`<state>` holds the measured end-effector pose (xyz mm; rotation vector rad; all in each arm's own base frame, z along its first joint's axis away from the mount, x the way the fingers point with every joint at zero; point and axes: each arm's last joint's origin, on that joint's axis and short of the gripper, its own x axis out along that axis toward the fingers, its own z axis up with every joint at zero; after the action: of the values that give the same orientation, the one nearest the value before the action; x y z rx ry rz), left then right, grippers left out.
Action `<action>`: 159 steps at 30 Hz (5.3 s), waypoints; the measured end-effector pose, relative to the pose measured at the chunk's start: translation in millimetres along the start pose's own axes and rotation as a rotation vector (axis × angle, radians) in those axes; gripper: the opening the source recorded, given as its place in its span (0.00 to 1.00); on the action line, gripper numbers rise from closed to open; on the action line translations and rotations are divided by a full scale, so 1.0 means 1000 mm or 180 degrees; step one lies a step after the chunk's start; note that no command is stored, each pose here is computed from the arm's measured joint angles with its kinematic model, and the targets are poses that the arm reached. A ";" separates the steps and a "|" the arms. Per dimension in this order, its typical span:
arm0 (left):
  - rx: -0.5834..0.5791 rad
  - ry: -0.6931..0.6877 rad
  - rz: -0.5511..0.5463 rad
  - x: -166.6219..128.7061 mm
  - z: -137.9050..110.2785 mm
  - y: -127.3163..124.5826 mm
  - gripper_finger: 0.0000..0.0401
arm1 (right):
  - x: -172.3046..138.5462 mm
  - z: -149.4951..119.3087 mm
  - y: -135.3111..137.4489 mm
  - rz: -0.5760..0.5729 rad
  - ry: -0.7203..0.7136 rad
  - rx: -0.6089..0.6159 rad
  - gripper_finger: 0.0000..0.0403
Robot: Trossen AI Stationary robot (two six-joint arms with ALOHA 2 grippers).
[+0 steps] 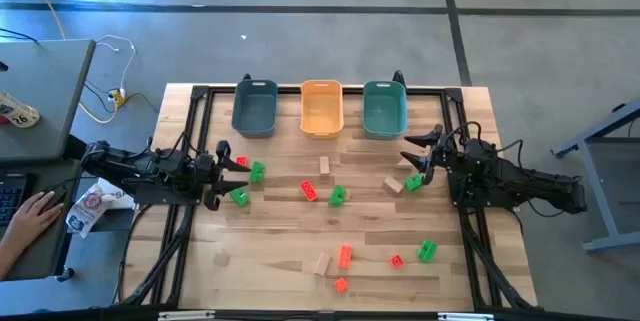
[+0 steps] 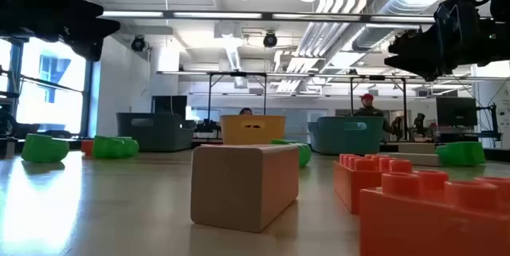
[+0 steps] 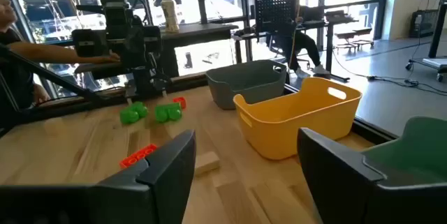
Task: Sort & place blocks by color
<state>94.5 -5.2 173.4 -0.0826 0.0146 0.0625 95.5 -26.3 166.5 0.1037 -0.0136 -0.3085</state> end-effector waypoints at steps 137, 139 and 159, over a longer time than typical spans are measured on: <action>-0.0140 -0.0044 0.0227 0.000 0.001 0.002 0.42 | -0.001 0.005 0.001 0.0030 -0.0071 0.0675 0.59; -0.0141 -0.0063 0.0303 0.000 0.001 0.003 0.42 | -0.002 0.014 0.001 0.0048 -0.0152 0.0671 0.59; -0.0288 -0.0114 0.0533 0.000 0.002 0.005 0.42 | 0.010 0.089 0.009 -0.0556 0.1487 0.1043 0.59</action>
<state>93.8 -0.3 174.8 -0.1705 -0.0172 0.2320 105.6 -29.9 256.3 0.5020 0.4112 -0.4490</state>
